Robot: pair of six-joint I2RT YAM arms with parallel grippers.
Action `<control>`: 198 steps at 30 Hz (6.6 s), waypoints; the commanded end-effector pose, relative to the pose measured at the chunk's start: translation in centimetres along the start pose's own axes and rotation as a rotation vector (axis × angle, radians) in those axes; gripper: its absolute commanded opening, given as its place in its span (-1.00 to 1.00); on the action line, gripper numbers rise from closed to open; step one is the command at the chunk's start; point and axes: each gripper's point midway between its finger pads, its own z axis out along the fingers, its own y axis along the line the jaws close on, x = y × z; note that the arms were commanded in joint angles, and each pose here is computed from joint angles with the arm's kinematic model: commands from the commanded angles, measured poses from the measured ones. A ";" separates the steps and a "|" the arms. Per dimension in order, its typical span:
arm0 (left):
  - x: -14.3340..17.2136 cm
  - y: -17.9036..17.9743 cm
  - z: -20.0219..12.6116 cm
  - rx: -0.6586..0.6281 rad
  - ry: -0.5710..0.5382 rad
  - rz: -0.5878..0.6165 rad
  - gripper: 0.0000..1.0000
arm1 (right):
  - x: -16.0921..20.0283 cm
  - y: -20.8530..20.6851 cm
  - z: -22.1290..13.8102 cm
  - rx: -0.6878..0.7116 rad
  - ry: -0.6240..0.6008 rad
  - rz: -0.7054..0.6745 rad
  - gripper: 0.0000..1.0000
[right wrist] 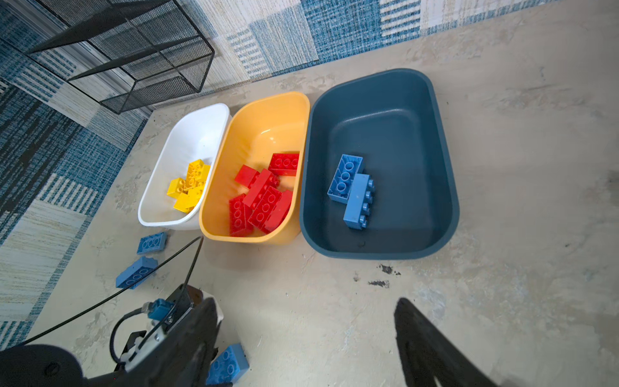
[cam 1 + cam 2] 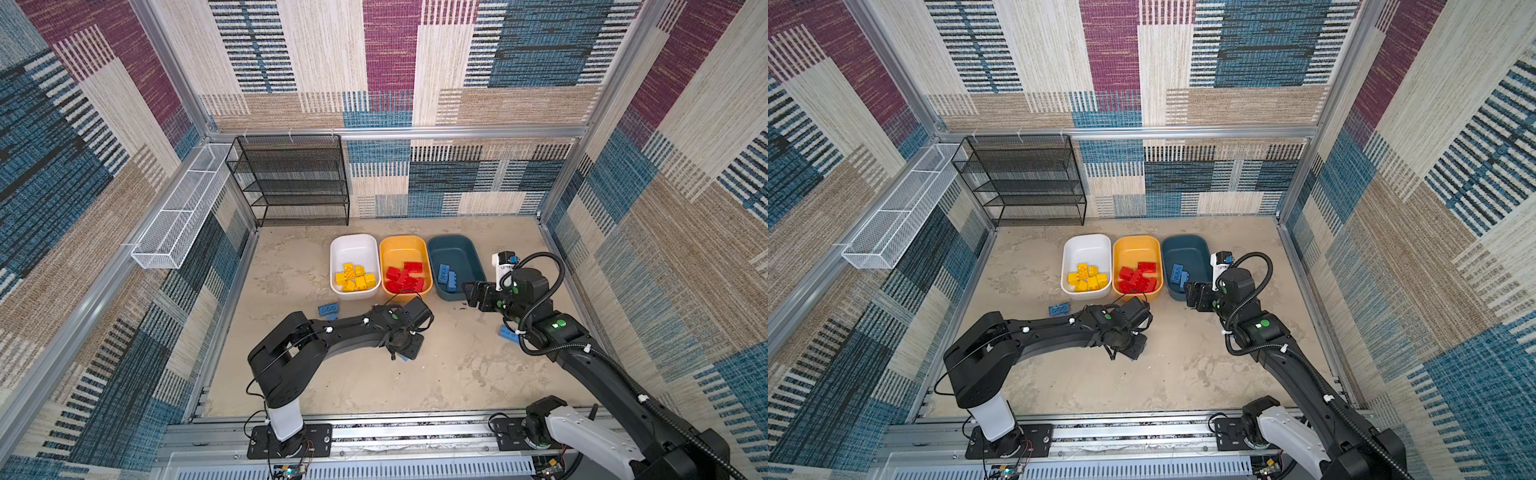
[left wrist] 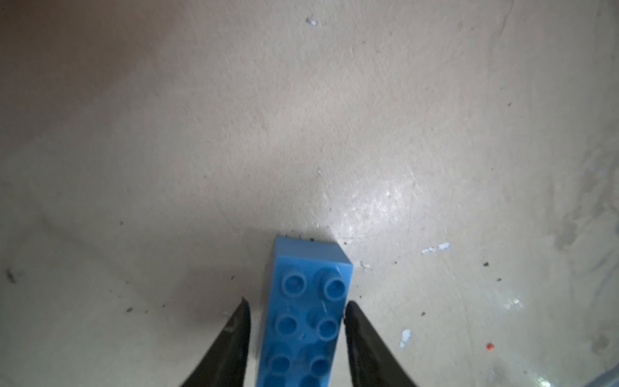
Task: Sort the legos into containers by color
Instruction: Pick up the lego from the center of the table, then place the lego in the container, then pick up the lego from the middle-right of the table, then place the lego in the container, then pick up the lego from the middle-left of the table.
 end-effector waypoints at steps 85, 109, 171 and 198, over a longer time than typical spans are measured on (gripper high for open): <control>-1.0 1.8 -11.3 0.228 -0.349 -0.175 0.46 | 12.1 -17.2 0.7 0.701 0.169 0.379 0.99; 2.6 3.6 -8.6 0.189 -0.304 -0.244 0.43 | 13.7 -16.9 3.1 0.652 0.323 0.310 0.24; 3.5 25.5 -6.7 -0.425 -0.246 -0.876 0.75 | -1.0 0.9 5.9 -0.030 0.019 -0.042 0.99; -2.6 19.4 -11.3 -0.190 -0.307 -0.652 -0.14 | 1.6 2.3 3.2 -0.162 0.027 -0.026 0.99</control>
